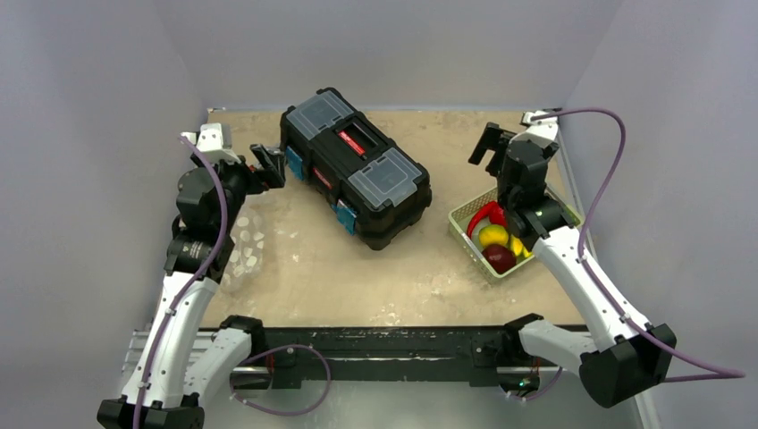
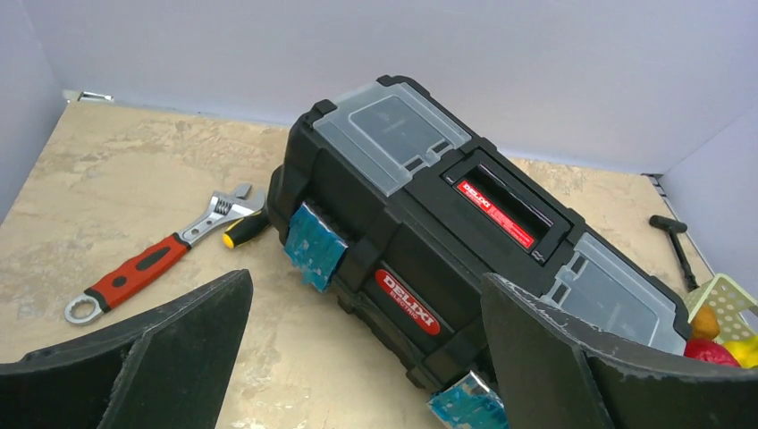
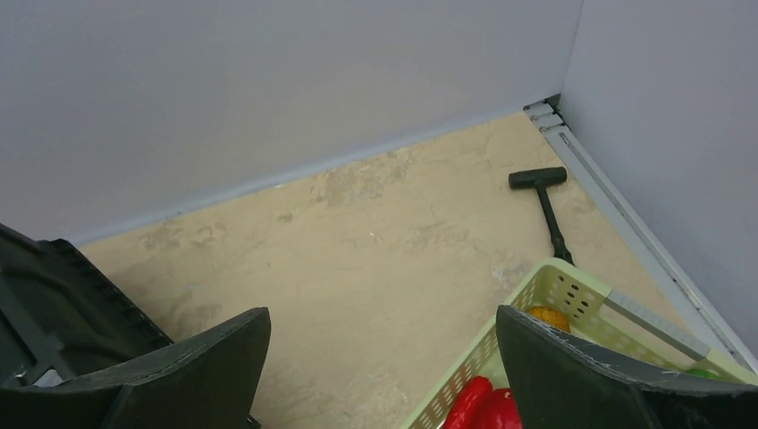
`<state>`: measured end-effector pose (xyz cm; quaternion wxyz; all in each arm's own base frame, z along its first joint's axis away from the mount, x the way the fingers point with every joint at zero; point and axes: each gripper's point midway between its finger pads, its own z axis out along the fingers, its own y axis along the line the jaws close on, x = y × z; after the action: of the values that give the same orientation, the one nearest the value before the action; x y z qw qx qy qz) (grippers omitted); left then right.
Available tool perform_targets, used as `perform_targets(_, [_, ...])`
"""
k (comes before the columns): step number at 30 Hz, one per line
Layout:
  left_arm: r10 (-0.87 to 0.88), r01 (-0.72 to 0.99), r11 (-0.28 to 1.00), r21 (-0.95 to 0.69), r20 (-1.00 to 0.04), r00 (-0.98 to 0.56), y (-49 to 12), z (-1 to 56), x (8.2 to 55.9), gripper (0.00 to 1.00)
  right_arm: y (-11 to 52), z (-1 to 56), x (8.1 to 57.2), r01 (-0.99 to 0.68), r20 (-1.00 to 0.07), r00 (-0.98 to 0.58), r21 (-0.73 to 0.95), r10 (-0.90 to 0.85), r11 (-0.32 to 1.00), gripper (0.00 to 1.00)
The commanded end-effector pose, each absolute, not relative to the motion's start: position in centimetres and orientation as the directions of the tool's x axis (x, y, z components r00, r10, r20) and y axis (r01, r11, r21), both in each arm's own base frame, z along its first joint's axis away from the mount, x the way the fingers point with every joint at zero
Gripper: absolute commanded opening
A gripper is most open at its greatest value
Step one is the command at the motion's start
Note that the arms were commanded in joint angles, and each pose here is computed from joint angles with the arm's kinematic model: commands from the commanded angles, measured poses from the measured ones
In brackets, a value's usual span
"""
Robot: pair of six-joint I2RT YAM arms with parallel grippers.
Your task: Place the food in the zip-top bag and seal the zipper
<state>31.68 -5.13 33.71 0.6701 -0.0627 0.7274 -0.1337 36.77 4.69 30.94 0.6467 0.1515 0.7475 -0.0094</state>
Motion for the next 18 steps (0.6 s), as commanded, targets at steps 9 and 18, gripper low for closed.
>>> perform_targets(9, [-0.341,-0.158,0.933,-0.323,-0.935,-0.097,-1.5,34.0,32.0,1.0,12.1,31.4,37.2,-0.031,-0.871,-0.266,0.436,0.413,0.9,0.99])
perform_targets(18, [-0.535,-0.625,0.673,-0.396,-0.844,-0.042,5.2,28.2,31.0,1.0,18.1,35.1,33.8,-0.369,-0.8,-0.328,0.599,0.503,0.711,0.99])
